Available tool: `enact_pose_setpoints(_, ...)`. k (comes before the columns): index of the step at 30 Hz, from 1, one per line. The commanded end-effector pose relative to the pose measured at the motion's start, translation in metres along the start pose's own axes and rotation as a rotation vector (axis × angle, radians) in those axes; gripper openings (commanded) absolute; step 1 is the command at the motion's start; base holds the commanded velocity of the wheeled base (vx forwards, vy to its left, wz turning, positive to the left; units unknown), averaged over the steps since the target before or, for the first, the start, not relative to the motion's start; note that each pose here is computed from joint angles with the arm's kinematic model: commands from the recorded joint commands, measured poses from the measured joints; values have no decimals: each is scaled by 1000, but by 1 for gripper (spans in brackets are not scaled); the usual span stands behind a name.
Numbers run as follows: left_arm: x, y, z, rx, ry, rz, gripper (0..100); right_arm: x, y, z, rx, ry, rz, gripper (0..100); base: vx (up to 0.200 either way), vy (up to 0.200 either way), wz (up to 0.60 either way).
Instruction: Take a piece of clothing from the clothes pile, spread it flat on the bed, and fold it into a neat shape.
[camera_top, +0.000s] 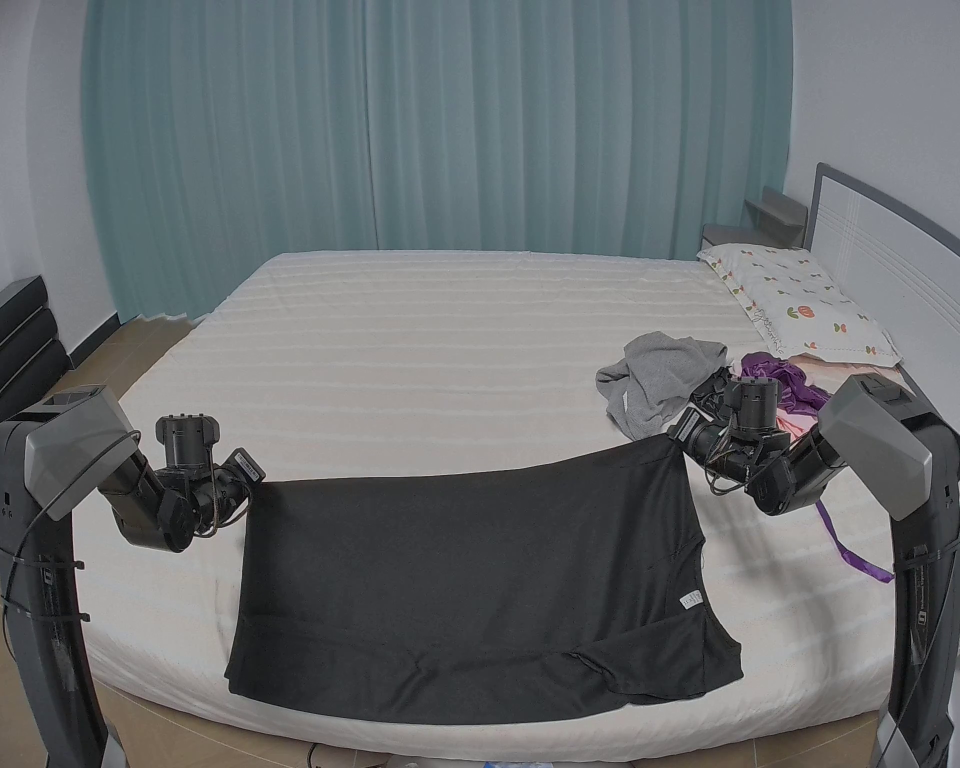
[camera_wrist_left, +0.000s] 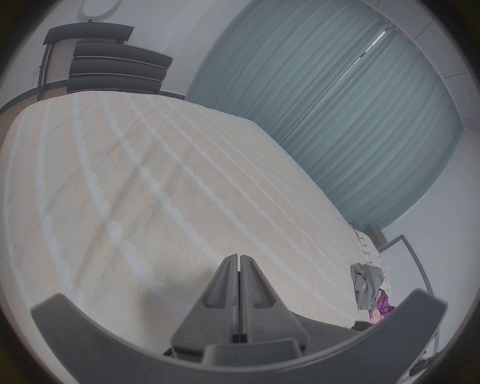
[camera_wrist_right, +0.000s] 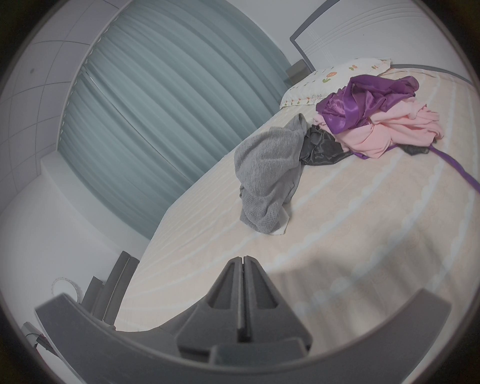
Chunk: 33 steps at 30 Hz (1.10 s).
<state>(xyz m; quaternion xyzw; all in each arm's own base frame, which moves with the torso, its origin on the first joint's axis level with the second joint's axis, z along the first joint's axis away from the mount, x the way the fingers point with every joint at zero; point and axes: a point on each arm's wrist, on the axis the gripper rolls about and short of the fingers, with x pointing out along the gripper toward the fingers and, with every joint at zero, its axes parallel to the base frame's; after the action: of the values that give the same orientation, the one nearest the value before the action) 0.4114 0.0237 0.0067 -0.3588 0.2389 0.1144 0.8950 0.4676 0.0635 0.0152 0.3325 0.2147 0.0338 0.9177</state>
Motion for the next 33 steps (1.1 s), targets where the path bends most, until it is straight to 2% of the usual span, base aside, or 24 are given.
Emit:
enact_pose_setpoints(1, -3, -2, 3, -1, -14, -11, 0, -10, 9, 10, -2, -24, 15, 0, 0, 0, 0)
enact_pose_setpoints(6, -4, -3, 6, -2, -23, -15, 0, -12, 7, 6, -9, -26, 14, 0, 0, 0, 0)
enact_pose_setpoints(18, -6, 2, -6, 7, 13, 5, 0, -27, 0, -4, -11, 47, 9, 0, 0, 0, 0)
enact_pose_setpoints(33, -43, 9, -15, 35, 45, 31, 0, -72, -6, -11, 6, 127, 20, 0, 0, 0, 0)
